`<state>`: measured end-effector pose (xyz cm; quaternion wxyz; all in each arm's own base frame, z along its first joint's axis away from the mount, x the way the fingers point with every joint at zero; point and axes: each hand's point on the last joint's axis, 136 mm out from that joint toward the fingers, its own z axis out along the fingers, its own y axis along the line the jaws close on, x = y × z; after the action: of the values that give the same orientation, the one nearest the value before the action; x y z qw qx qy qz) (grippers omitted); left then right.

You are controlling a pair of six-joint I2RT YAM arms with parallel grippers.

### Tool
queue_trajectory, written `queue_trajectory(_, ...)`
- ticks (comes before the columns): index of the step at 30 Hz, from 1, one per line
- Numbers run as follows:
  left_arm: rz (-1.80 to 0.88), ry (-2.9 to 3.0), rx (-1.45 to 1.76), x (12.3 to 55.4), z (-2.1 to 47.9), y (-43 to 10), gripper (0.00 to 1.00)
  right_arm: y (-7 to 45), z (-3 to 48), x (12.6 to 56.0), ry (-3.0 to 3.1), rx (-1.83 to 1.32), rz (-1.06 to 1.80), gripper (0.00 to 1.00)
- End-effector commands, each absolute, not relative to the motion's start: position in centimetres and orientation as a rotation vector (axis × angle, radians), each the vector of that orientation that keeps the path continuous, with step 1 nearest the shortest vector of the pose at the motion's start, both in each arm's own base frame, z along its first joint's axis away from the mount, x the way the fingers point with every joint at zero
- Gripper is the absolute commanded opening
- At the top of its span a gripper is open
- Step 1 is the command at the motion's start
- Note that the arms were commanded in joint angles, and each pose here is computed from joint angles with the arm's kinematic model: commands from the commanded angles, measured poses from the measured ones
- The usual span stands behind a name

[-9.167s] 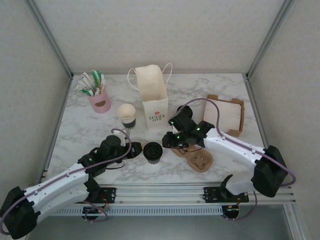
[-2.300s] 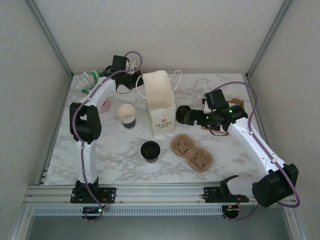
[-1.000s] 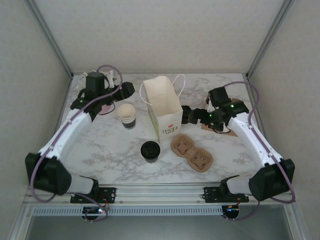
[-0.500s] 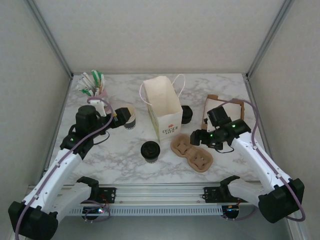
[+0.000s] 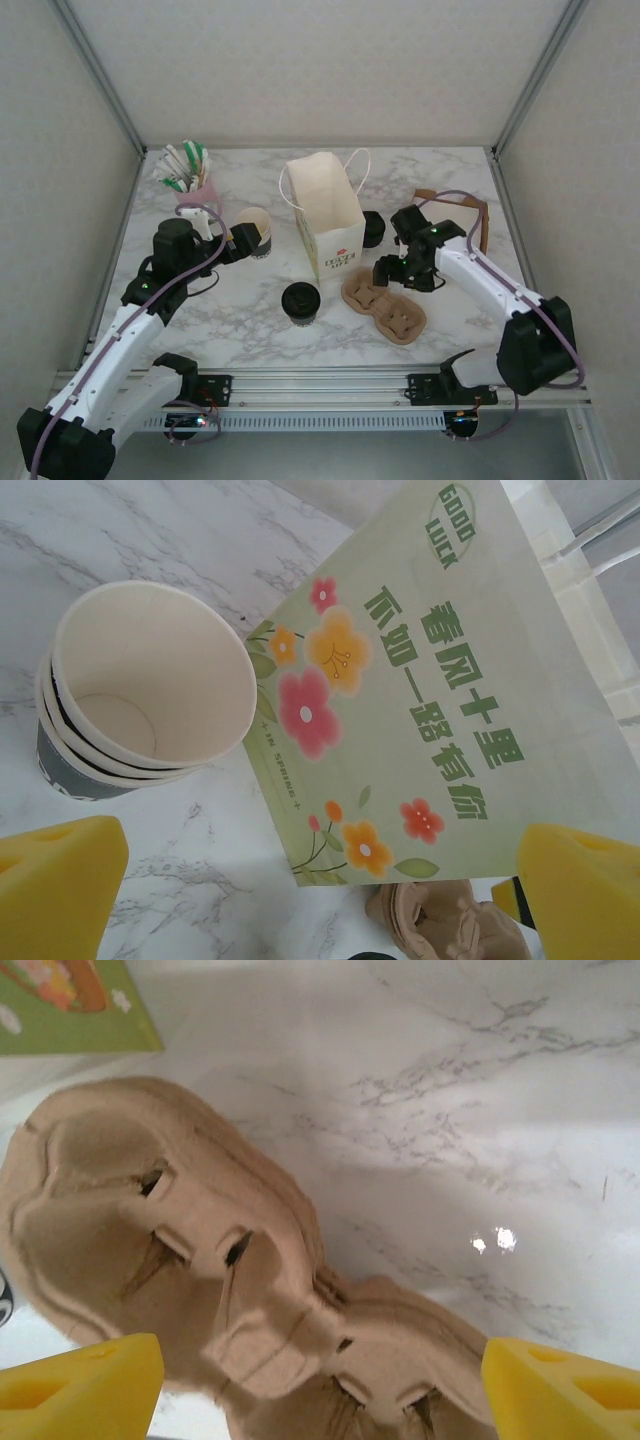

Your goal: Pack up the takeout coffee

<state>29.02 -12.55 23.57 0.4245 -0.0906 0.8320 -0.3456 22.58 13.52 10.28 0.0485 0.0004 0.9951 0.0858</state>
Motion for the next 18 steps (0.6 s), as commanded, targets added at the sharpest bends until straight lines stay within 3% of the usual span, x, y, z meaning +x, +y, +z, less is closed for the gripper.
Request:
queue_trajectory(1,-0.838,2.067,-0.212,29.2,23.7,-12.4,1.00,14.0,10.3,24.6,3.005,-0.049,0.218,0.84)
queue_trajectory(11,-0.849,2.062,-0.243,29.3,23.8,-12.3,1.00,14.2,6.9,25.6,3.091,-0.050,0.134,0.84)
queue_trajectory(18,-0.872,2.041,-0.258,29.1,24.4,-12.3,0.99,11.4,6.6,25.9,3.067,0.135,0.018,0.84)
